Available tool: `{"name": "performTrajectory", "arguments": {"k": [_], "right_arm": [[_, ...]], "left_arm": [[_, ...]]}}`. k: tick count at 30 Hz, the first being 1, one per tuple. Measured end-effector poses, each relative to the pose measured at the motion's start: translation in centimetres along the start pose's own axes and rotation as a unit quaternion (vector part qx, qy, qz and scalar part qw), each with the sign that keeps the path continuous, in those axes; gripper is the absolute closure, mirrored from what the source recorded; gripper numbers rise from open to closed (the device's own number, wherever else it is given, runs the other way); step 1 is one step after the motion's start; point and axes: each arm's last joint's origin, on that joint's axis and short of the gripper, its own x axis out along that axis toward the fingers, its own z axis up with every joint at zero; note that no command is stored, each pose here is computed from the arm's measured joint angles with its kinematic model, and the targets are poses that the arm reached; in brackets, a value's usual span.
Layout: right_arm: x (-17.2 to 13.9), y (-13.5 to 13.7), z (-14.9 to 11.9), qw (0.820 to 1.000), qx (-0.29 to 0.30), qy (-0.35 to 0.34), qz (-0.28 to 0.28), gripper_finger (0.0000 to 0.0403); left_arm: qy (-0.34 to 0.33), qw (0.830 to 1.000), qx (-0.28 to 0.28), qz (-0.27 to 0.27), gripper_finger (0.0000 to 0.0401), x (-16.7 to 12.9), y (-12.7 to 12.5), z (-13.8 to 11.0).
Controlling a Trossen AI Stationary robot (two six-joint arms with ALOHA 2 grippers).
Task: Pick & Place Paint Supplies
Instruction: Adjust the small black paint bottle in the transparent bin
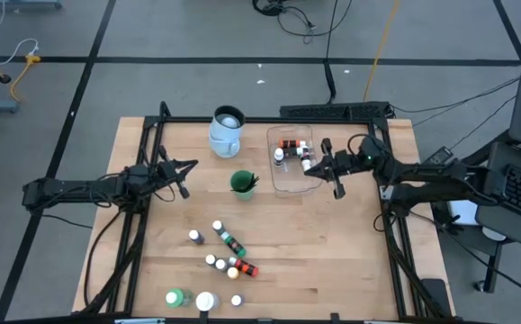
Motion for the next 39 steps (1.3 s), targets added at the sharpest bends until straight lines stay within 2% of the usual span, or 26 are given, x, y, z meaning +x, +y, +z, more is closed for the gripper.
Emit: {"name": "performTrajectory", "arguments": {"k": [10,15,18,24,27,30,34,36,39], "right_arm": [[-1.0,0.9,-1.9,1.000,-0.002,0.003,-0.001,0.0403],[-1.4,1.2,-2.0,1.000,-0.017,-0.019,-0.007,0.0403],[-1.4,1.0,-1.9,0.999,-0.024,-0.024,-0.042,0.0403],[-1.5,0.3,-1.9,0.985,-0.063,-0.009,-0.159,0.0403],[-1.2,-0.7,-1.8,0.979,-0.046,0.040,-0.192,0.0403],[-0.3,-2.0,-1.0,0.969,-0.011,0.128,-0.210,0.0403],[0.6,-3.8,1.2,0.927,-0.014,0.276,-0.253,0.0403],[1.1,-4.8,2.6,0.910,-0.024,0.327,-0.256,0.0403],[1.9,-6.7,4.3,0.888,-0.007,0.387,-0.250,0.0403]], "left_arm": [[0.000,1.000,0.000,0.000,0.0380,0.0,0.0,0.0],[0.000,1.000,0.000,0.000,0.0380,0.0,0.0,0.0],[0.000,1.000,0.000,0.000,0.0380,0.0,0.0,0.0],[0.000,1.000,0.000,0.000,0.0380,0.0,0.0,0.0],[0.000,1.000,0.000,0.000,0.0380,0.0,0.0,0.0],[0.000,1.000,0.000,0.000,0.0380,0.0,0.0,0.0],[0.000,1.000,0.000,0.000,0.0380,0.0,0.0,0.0],[0.000,1.000,0.000,0.001,0.0380,0.0,0.0,0.0],[-0.001,1.000,0.000,0.001,0.0380,0.0,0.0,0.0]]}}
